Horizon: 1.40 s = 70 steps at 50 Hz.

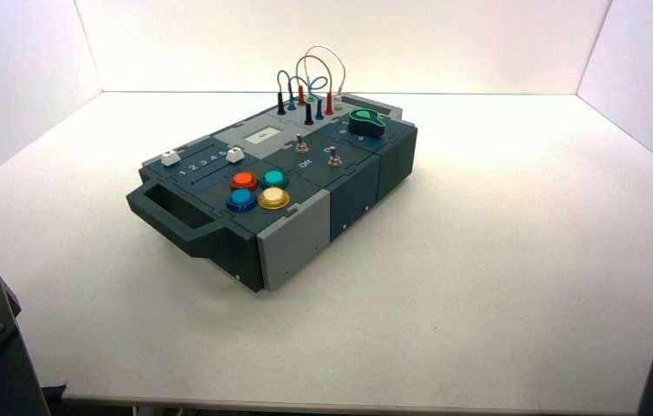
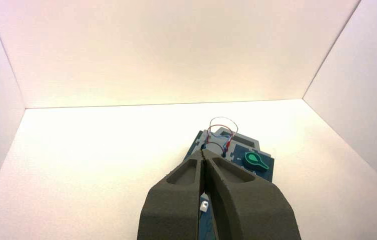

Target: Move the bottom slider to position 2.

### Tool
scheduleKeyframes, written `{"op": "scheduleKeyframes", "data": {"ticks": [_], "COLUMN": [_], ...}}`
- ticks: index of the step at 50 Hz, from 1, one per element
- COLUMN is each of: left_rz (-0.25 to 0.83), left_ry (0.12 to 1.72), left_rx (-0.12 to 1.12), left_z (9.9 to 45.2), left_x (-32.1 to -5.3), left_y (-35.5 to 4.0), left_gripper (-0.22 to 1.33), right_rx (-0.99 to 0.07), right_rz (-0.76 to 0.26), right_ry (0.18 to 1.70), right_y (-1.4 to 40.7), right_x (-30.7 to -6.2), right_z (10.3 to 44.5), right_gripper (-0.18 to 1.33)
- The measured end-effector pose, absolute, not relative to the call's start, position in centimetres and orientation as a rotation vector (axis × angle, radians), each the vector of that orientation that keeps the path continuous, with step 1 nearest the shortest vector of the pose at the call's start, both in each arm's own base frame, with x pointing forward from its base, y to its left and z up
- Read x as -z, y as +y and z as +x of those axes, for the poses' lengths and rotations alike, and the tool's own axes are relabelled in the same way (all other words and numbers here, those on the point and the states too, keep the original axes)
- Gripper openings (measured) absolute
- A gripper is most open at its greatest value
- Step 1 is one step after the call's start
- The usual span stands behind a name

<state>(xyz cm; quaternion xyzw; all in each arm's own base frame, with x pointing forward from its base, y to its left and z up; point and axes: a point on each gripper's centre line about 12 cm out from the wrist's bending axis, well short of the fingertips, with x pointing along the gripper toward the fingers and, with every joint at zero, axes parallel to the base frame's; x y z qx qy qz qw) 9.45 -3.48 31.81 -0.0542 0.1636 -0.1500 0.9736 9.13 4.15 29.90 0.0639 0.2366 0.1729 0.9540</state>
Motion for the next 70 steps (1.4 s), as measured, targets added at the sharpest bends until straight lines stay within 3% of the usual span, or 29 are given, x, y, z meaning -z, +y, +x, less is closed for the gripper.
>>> {"op": "scheduleKeyframes", "data": {"ticks": [29, 70], "left_rz": [-0.109, -0.093], "left_ry": [0.348, 0.579], "left_rx": [0.302, 0.298], "left_z": [9.7, 13.8], "left_x": [-31.6, -28.8], "left_y": [-3.5, -4.3], "left_gripper": [-0.16, -0.16], "right_rx": [-0.351, -0.346], "right_rz": [0.130, 0.152], "right_ry": [0.484, 0.568], "right_y": [4.2, 4.4], "right_x": [-29.7, -29.4], "right_z": [9.2, 10.1], "right_gripper": [-0.14, -0.14]}}
